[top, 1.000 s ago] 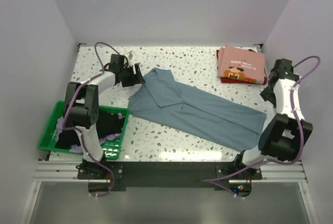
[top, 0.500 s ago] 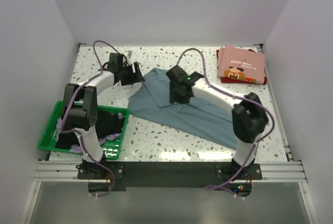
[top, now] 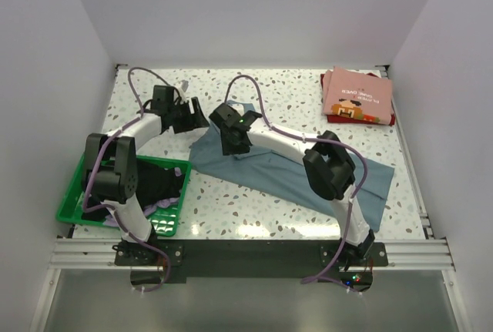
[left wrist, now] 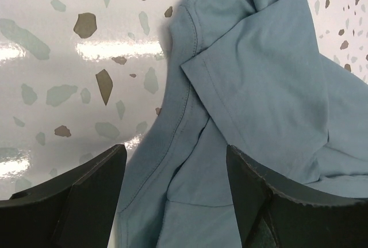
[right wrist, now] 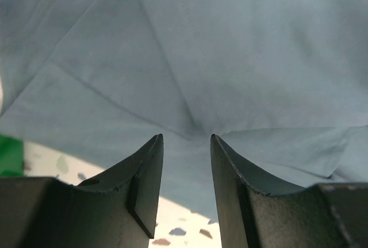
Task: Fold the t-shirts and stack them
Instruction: Fold the tshirt
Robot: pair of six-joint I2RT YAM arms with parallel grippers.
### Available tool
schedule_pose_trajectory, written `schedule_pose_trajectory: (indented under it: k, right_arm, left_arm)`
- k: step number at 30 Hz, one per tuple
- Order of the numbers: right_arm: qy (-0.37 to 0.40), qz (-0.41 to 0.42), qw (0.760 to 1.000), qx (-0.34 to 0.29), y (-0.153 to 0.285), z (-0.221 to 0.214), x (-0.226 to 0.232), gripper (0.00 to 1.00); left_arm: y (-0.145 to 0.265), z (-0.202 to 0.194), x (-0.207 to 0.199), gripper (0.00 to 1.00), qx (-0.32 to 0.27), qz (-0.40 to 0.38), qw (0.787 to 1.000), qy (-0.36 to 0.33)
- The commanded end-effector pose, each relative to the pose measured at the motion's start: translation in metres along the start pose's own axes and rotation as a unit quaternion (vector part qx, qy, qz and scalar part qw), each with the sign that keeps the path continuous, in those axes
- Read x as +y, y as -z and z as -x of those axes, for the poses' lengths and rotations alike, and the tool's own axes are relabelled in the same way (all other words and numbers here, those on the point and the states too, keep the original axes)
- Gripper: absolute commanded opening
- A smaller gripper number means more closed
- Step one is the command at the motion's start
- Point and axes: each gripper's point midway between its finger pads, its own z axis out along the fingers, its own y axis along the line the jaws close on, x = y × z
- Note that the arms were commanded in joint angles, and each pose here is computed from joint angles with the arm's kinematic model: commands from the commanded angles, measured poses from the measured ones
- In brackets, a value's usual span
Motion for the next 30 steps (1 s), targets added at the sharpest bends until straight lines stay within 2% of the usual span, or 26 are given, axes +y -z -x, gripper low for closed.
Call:
schedule_pose_trajectory:
  k: [1,9,16,19,22,30]
  right_arm:
    - [0.001,-0.036,0.999,-0.04,0.004,0.022,-0.01,0.42]
    - [0.027,-0.042,0.999,-0.003,-0.021,-0.003,-0.016,0.38]
    - [0.014,-0.05,0.999,0.012,-0.033,-0.01,-0.028,0.32]
    - [0.011,-0.05,0.999,0.011,-0.037,-0.009,-0.032,0.29]
    - [0.009,-0.052,0.999,0.008,-0.035,-0.006,-0.035,0.21]
    - [-0.019,-0.048,0.999,0.001,-0.021,-0.007,-0.049,0.0]
  left_arm:
    - [0.009,0.018,-0.012,0.75,-0.035,-0.03,0.999,-0.013]
    - [0.008,0.03,-0.013,0.75,-0.041,-0.024,0.998,-0.027]
    - [0.01,0.029,-0.012,0.75,-0.043,-0.023,0.998,-0.025]
    - [0.01,0.034,-0.021,0.75,-0.048,-0.03,0.997,-0.046]
    - [0.005,0.038,-0.026,0.74,-0.05,-0.022,0.996,-0.068]
    - [-0.02,0.042,-0.038,0.62,-0.04,-0.027,0.994,-0.099]
